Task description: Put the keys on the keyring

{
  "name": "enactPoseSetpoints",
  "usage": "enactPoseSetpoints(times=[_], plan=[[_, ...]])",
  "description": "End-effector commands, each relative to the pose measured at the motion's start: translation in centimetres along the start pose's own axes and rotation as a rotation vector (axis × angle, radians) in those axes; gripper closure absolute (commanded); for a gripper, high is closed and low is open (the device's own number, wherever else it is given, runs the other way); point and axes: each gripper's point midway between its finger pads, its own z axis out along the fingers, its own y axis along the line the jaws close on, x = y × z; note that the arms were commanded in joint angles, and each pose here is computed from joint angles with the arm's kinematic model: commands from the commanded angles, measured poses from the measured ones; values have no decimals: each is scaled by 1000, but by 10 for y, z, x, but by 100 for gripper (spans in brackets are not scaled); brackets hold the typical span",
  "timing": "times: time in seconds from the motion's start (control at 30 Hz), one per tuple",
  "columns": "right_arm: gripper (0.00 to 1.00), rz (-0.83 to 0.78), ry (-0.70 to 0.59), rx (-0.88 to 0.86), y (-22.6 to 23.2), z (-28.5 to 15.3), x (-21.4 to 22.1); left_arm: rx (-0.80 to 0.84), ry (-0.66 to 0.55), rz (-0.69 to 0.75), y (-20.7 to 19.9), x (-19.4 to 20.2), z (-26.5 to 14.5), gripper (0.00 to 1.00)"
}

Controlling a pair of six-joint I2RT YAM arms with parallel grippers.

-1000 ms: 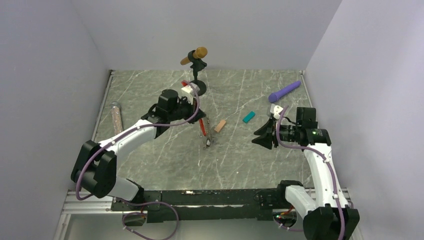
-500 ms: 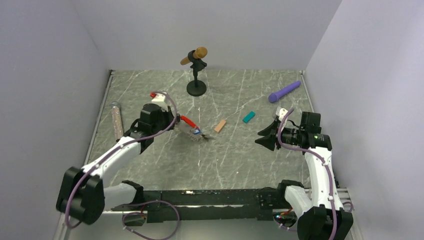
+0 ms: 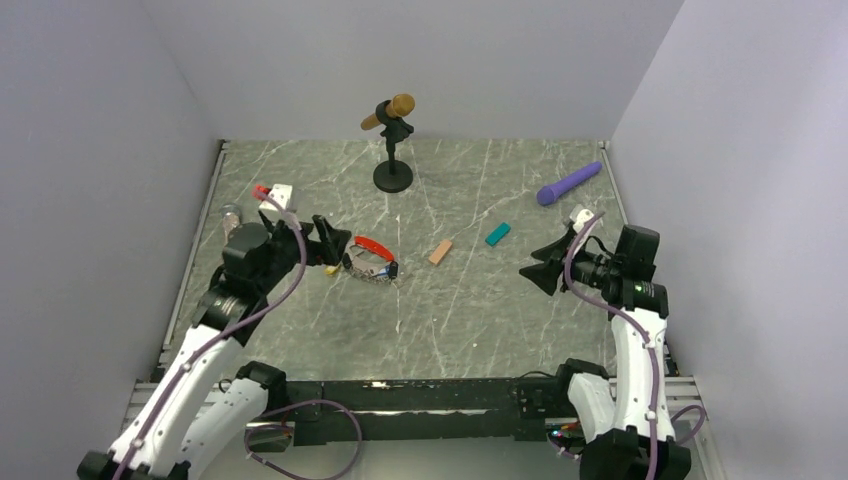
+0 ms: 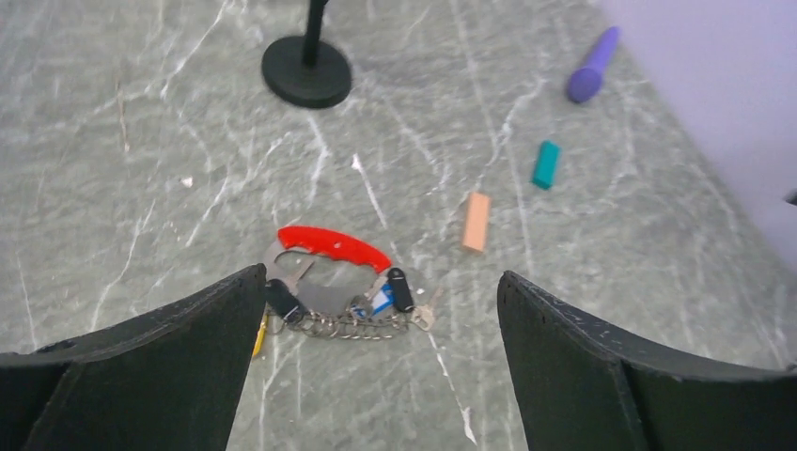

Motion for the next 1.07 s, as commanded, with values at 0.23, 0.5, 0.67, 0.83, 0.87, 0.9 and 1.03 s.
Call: enactPoseSetpoints(times=[0.23, 0.5, 0.67, 0.83, 0.87, 0.9, 1.03], plan=[[20, 365, -57, 219, -28, -25, -95, 120, -180, 81, -37, -61, -98, 1], [0, 303, -185, 479, -35, -55, -126, 161, -203, 60, -44, -57, -117, 1], [0, 305, -194, 595, -39, -71, -130, 167, -205, 74, -46, -60, -121, 1], [0, 305, -224, 594, -34, -71, -130, 162, -191, 81, -45, -58, -121, 1], [0, 309, -232, 594, -35, -71, -130, 161, -194, 81, -45, -58, -121, 1], [0, 315, -237, 591, -36, -70, -130, 160, -194, 82, -44, -58, -121, 1], [0, 324, -241, 589, -40, -68, -129, 158, -193, 88, -43, -56, -120, 0]])
